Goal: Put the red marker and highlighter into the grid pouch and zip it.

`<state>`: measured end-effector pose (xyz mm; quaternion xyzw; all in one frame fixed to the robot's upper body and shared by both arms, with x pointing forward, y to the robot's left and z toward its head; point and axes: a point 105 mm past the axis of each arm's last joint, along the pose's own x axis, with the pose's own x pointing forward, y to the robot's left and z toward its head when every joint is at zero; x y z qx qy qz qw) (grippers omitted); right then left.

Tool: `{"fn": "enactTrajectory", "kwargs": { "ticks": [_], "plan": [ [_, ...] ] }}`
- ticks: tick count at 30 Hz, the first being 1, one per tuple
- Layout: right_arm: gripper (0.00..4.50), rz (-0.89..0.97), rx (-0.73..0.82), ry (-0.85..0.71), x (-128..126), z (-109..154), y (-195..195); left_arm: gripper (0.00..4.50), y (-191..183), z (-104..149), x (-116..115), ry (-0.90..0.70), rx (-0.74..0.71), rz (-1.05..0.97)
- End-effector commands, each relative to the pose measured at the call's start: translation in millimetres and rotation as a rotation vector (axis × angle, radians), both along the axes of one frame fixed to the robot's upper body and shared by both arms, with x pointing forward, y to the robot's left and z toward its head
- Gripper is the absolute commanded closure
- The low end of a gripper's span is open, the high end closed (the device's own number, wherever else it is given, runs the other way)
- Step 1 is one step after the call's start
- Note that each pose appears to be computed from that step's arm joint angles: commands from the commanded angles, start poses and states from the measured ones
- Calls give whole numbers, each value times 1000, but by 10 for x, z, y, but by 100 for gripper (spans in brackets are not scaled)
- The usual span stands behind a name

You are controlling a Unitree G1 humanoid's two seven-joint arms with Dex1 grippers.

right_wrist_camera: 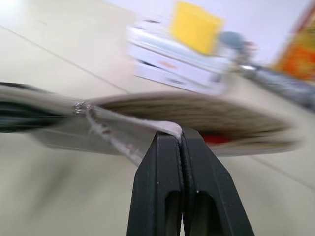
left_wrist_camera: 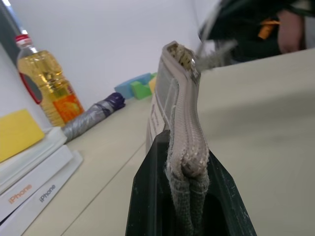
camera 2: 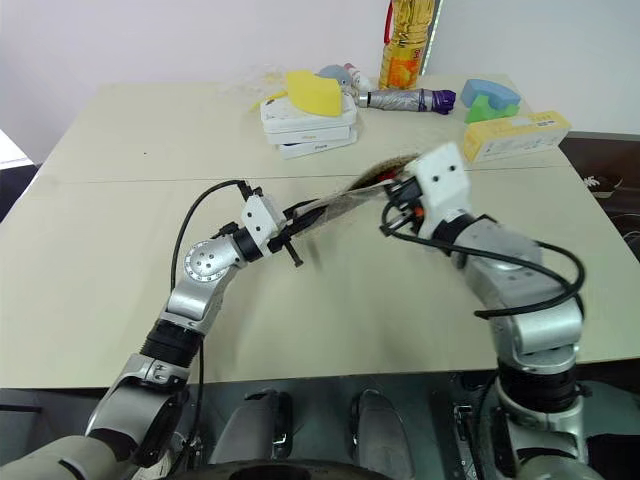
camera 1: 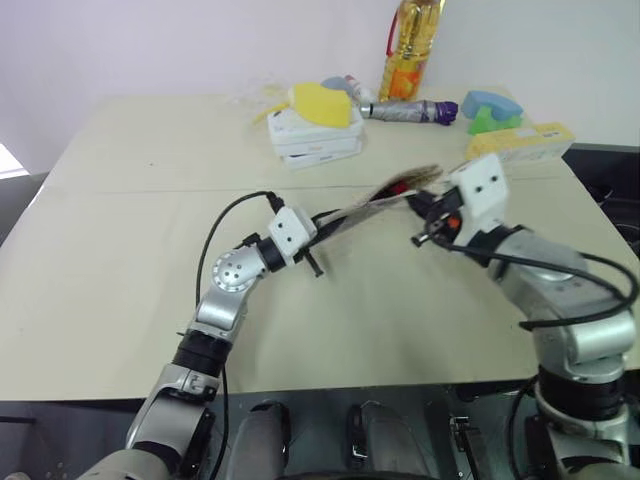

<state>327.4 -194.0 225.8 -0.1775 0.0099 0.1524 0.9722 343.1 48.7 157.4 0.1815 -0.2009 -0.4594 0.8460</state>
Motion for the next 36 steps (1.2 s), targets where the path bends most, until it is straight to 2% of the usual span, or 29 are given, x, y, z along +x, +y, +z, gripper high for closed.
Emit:
{"fn": "enactTrajectory", "kwargs": {
  "ticks": [1, 6, 10, 12, 14, 15, 19, 20, 21, 22, 24, 27, 30, 33, 36],
  "plan": [
    [446, -211, -42, -124, -26, 336, -543, 450, 165, 46, -23, -21, -1, 8],
    [446, -167, -138, -74, -86, 242, -531, 450, 225, 14, -37, -19, 22, 5],
    [446, 89, -205, 66, -267, -69, -122, 450, 237, 7, -53, -18, 36, -1],
    [391, 147, -205, 99, -343, -130, -56, 450, 255, 0, -77, -9, 47, -15],
    [324, 178, -209, 119, -410, -156, -43, 383, 331, 31, -91, 4, 39, -18],
    [266, 210, -216, 129, -464, -171, -23, 364, 376, 43, -113, 12, 47, -28],
    [59, 314, -190, 173, -684, -221, 34, 172, 538, 82, -231, 78, 60, -60],
    [18, 320, -191, 190, -726, -251, 15, 120, 566, 78, -271, 108, 63, -74],
    [0, 330, -200, 222, -783, -306, -11, 71, 607, 79, -317, 159, 49, -90],
    [0, 329, -192, 251, -834, -365, -59, 20, 684, 35, -380, 257, 40, -106],
    [0, 317, -172, 282, -892, -427, -134, 20, 790, -33, -473, 388, 32, -119],
    [0, 265, -133, 297, -927, -486, -288, 20, 1113, -267, -484, 555, 13, -1],
    [0, 148, -105, 285, -862, -548, -522, 20, 1426, -447, -454, 647, -20, 145],
    [0, 88, -101, 286, -823, -624, -645, 20, 1568, -480, -418, 613, -27, 234],
    [0, 67, -22, 210, -758, -574, -657, 20, 1711, -593, -360, 627, 13, 339]
  ]
}}
